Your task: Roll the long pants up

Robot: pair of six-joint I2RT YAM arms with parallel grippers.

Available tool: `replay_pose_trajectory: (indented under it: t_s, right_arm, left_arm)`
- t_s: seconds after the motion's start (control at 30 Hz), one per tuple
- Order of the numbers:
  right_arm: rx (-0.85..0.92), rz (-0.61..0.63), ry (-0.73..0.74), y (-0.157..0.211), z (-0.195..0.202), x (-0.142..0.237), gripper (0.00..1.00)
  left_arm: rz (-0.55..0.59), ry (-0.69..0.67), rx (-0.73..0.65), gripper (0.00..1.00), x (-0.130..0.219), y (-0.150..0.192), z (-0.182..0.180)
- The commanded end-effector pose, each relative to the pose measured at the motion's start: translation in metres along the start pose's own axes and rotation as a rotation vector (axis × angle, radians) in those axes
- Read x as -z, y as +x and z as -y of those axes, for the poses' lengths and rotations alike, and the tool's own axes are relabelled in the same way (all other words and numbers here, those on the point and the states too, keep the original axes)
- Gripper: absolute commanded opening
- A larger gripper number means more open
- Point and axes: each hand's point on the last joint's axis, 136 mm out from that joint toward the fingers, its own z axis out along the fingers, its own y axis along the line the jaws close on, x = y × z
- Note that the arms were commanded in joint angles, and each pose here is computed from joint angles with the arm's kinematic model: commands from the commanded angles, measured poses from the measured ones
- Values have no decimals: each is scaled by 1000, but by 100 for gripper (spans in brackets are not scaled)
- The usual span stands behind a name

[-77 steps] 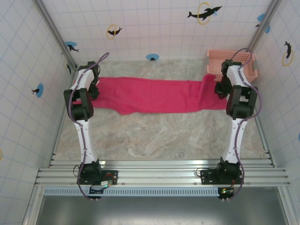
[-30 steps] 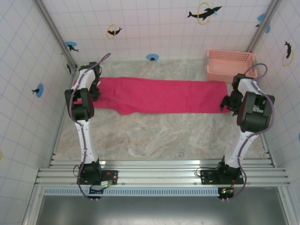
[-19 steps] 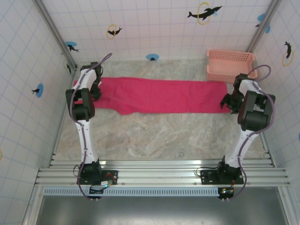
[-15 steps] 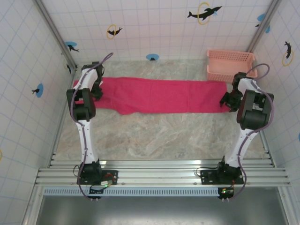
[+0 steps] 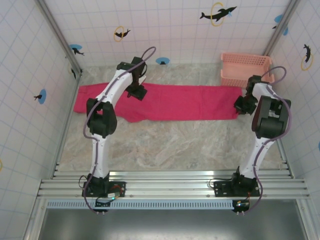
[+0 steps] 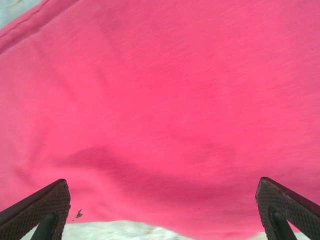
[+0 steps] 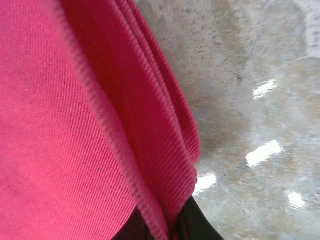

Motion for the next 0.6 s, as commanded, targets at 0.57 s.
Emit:
replay_pose_trajectory:
  t_s: [0.57]
  right_arm:
    - [72,309,-171,-62,29,143,0]
  left_arm:
    - [-183,356,62,97,-50,13,230]
